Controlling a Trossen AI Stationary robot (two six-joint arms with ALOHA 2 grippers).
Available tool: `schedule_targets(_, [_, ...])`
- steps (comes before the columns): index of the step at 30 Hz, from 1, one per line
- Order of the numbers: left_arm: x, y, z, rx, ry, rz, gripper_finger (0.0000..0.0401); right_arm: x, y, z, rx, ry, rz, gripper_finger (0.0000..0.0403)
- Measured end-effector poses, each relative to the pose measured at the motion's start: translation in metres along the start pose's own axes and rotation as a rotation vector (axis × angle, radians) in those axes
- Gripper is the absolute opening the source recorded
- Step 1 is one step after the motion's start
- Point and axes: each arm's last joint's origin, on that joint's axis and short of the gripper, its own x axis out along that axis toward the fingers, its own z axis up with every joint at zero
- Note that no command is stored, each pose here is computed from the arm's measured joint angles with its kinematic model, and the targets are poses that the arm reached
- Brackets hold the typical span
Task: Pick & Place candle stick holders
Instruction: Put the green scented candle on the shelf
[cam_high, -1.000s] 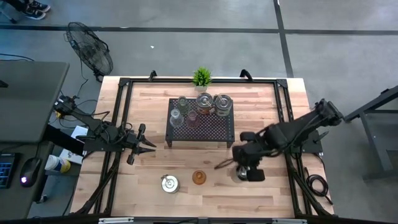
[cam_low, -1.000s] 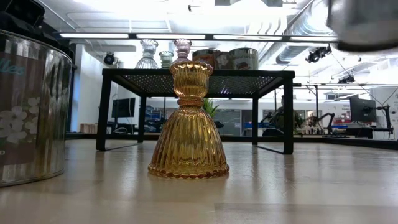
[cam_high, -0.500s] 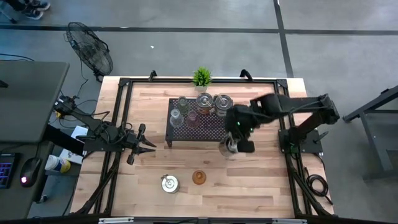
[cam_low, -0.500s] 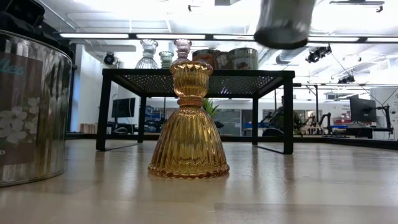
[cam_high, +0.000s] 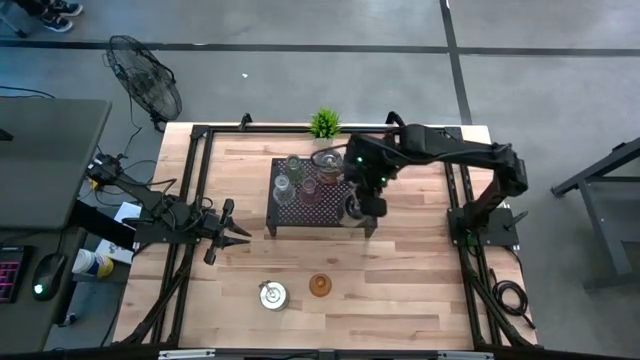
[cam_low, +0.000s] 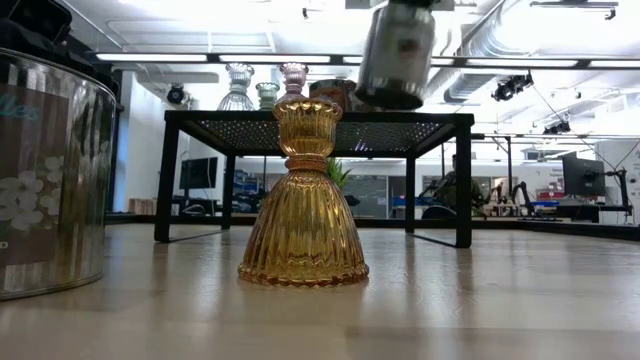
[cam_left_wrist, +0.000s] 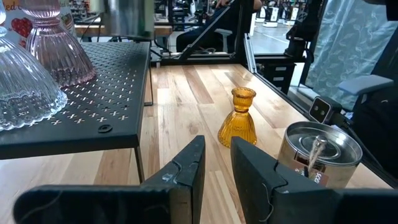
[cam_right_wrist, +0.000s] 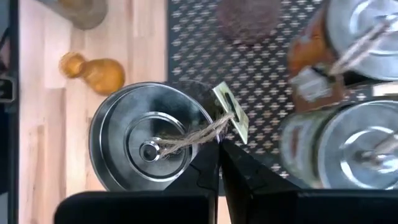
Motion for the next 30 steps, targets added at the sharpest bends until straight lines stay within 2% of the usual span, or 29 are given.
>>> schedule_targets(3, [0.000, 0.000, 0.000, 0.000, 0.000, 0.000, 0.0073, 0.004, -0.007, 0.008, 0.021, -0.008, 0.001, 0.0000])
schedule_targets(13, [0.000, 0.000, 0.000, 0.000, 0.000, 0.000, 0.0073, 0.016, -0.018, 0.040, -0.035, -0.026, 0.017, 0.0000])
schedule_targets(23, [0.000, 0.000, 0.000, 0.000, 0.000, 0.000, 0.0073, 0.019, -0.039, 0.050, -0.007, -0.023, -0.012, 0.0000])
schedule_targets(30, [0.000, 0.000, 0.000, 0.000, 0.000, 0.000, 0.0073, 0.023, -0.043, 0.052, -0.016, -0.022, -0.013, 0.0000])
